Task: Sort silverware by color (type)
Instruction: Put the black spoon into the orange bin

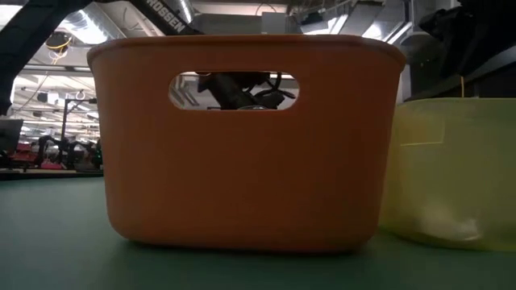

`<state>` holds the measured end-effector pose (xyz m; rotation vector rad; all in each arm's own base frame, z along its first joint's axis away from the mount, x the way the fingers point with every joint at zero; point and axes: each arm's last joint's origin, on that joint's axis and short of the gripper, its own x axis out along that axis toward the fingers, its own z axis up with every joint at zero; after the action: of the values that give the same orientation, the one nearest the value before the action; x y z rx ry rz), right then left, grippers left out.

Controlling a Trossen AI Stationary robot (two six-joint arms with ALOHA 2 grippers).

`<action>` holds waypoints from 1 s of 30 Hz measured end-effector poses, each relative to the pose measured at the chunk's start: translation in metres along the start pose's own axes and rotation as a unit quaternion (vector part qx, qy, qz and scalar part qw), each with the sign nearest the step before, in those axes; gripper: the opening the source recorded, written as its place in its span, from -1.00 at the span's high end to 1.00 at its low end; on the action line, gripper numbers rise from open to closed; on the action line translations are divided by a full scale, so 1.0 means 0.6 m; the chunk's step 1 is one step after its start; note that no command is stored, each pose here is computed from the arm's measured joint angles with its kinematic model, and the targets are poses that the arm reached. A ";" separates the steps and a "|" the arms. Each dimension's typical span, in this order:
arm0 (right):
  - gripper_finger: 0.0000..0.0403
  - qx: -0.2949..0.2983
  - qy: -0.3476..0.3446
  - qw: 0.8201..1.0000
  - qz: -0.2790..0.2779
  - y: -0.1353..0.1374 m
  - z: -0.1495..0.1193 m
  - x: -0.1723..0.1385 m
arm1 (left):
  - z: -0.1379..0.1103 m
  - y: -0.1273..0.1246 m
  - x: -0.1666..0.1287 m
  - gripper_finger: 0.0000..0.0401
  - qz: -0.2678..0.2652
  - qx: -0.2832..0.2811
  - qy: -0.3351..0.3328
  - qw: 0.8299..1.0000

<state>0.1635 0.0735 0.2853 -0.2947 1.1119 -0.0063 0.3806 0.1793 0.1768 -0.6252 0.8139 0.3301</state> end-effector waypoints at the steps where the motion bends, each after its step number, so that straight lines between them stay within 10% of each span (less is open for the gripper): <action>1: 0.38 0.000 0.000 1.000 0.000 0.000 0.000 0.000 | -0.003 0.001 0.000 0.59 0.002 -0.003 0.009 1.000; 30: 0.38 -0.002 0.001 1.000 0.000 0.000 0.000 0.000 | -0.098 0.035 0.005 0.59 0.050 -0.042 0.190 0.980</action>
<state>0.1634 0.0735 0.2853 -0.2974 1.1132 -0.0048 0.3383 0.1582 0.1358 -0.7393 1.2052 0.3425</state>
